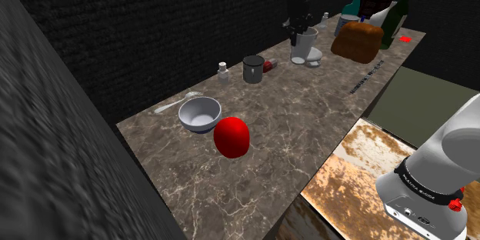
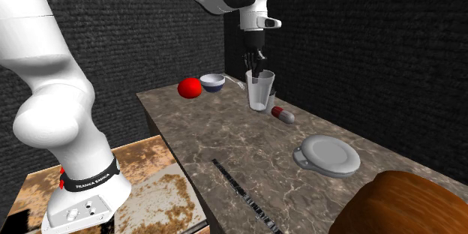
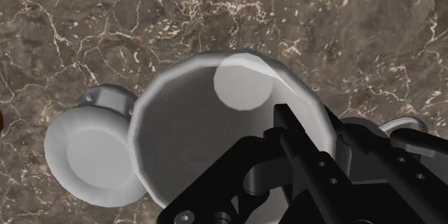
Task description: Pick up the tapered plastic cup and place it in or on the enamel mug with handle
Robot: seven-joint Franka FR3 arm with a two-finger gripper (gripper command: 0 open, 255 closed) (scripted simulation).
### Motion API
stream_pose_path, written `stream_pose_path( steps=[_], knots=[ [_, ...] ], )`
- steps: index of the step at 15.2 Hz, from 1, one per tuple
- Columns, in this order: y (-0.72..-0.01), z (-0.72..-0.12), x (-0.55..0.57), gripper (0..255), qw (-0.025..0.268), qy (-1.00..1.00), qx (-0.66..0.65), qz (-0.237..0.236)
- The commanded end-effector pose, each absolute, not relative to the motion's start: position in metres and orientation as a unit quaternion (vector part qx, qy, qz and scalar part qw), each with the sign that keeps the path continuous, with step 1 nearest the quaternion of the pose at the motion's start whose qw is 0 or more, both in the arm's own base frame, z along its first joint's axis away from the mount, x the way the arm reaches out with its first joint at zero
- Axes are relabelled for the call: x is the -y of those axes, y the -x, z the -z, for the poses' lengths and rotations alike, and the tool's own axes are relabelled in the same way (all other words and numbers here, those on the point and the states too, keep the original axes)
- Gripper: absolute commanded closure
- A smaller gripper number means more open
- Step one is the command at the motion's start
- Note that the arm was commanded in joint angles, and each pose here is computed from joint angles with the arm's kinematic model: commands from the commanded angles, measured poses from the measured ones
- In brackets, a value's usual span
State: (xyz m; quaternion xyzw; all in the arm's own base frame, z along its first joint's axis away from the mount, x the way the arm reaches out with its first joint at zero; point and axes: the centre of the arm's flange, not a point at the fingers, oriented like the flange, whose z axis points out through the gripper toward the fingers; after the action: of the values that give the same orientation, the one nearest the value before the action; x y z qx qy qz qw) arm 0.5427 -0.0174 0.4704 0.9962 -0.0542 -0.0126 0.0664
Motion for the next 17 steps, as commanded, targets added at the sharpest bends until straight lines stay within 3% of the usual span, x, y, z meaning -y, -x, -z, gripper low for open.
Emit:
stream_pose_path(
  steps=[1, 11, 17],
  knots=[
    [-0.543, -0.481, 0.017, 255, 0.066, -0.996, 0.054, 0.013],
    [-0.543, -0.531, 0.017, 255, 0.066, -0.996, 0.054, 0.013],
    [-0.595, -0.546, -0.04, 255, 0.066, -0.996, 0.054, 0.013]
  ],
)
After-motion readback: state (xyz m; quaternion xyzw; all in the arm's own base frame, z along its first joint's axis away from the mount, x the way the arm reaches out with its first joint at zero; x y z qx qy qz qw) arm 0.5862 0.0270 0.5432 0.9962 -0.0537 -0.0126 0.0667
